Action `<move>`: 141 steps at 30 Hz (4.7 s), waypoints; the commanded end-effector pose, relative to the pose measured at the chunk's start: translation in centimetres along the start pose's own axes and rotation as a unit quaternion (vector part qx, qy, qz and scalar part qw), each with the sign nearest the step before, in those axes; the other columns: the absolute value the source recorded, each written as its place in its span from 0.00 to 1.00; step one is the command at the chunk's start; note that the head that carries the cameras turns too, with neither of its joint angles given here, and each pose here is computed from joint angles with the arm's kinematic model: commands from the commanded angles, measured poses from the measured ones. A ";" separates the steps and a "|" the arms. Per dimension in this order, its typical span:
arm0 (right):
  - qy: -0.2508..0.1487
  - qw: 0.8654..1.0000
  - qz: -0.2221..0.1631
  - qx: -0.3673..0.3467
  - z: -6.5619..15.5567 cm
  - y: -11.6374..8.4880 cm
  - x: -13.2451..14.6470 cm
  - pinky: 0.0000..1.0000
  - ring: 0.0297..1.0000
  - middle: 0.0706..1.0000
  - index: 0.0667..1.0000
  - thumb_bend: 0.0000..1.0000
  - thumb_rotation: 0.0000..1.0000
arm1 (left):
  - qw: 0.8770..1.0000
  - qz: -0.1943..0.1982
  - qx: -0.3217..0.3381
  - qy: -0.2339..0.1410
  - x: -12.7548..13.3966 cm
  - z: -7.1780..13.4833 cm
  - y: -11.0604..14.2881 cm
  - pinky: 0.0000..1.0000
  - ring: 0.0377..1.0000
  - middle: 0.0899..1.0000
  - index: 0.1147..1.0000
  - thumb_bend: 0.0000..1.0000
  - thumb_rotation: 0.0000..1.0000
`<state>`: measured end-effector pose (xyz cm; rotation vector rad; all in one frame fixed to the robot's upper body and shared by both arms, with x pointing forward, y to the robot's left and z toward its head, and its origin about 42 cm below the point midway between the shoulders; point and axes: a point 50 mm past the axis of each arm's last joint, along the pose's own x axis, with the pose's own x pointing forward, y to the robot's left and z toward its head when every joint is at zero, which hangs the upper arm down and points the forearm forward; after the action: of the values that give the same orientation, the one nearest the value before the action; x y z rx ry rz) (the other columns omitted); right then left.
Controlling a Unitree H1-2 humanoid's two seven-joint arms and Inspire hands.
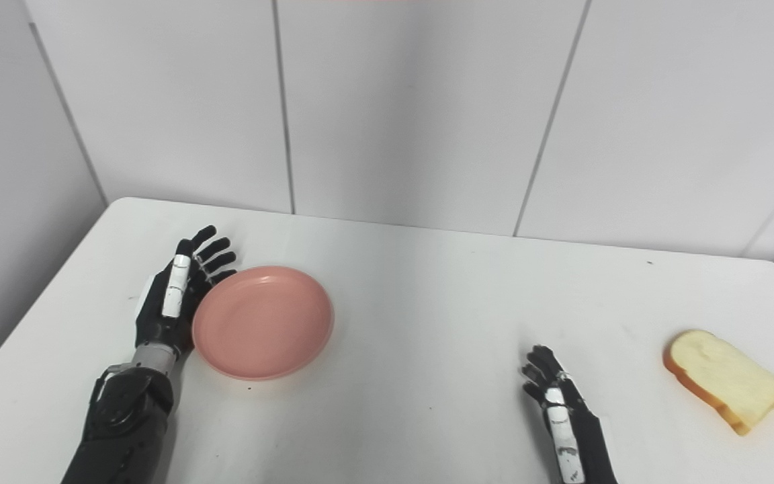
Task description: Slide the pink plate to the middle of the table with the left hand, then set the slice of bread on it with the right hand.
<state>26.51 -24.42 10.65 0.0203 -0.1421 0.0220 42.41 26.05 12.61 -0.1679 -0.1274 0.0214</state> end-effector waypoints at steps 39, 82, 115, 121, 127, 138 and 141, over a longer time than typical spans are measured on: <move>-0.002 0.999 0.018 -0.034 1.2 7.4 0.7 0.82 0.84 0.87 0.85 0.73 0.94 | 0.990 -0.095 -0.085 0.055 -2.3 -3.2 -8.7 0.76 0.80 0.80 0.77 0.90 0.80; -0.033 0.815 -0.089 -0.572 15.0 -5.6 4.7 0.91 0.96 0.98 0.99 1.00 0.41 | 0.988 -0.101 -0.086 0.074 -1.8 -4.3 -8.6 0.75 0.78 0.73 0.76 0.87 0.81; 0.294 0.704 -0.030 -0.646 19.5 -21.4 10.6 0.95 0.98 1.00 0.97 1.00 0.42 | 0.989 -0.100 -0.084 0.071 -1.7 -4.6 -9.3 0.74 0.73 0.66 0.76 0.87 0.83; 0.305 0.703 0.000 -0.642 18.5 -21.4 11.2 0.93 0.98 1.00 0.98 1.00 0.49 | 0.988 -0.102 -0.086 0.071 -1.8 -4.7 -9.3 0.74 0.73 0.65 0.77 0.87 0.82; 0.309 0.705 0.008 -0.639 17.3 -21.3 11.5 0.91 0.98 1.00 0.99 1.00 0.50 | 0.989 -0.104 -0.083 0.070 -1.8 -4.7 -9.2 0.74 0.73 0.65 0.77 0.86 0.82; 0.312 0.696 0.001 -0.647 16.2 -21.0 11.4 1.00 1.00 1.00 0.99 1.00 0.51 | 0.988 -0.106 -0.083 0.072 -1.9 -4.8 -9.2 0.73 0.73 0.65 0.77 0.84 0.81; 0.319 0.687 0.006 -0.653 15.8 -21.1 11.7 1.00 1.00 1.00 0.99 1.00 0.53 | 0.988 -0.107 -0.080 0.072 -2.0 -4.8 -9.2 0.72 0.73 0.65 0.77 0.84 0.81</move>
<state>35.77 -44.88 25.50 -1.3973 0.6205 0.0115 42.50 16.22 11.65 -0.3172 -0.0886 -0.2181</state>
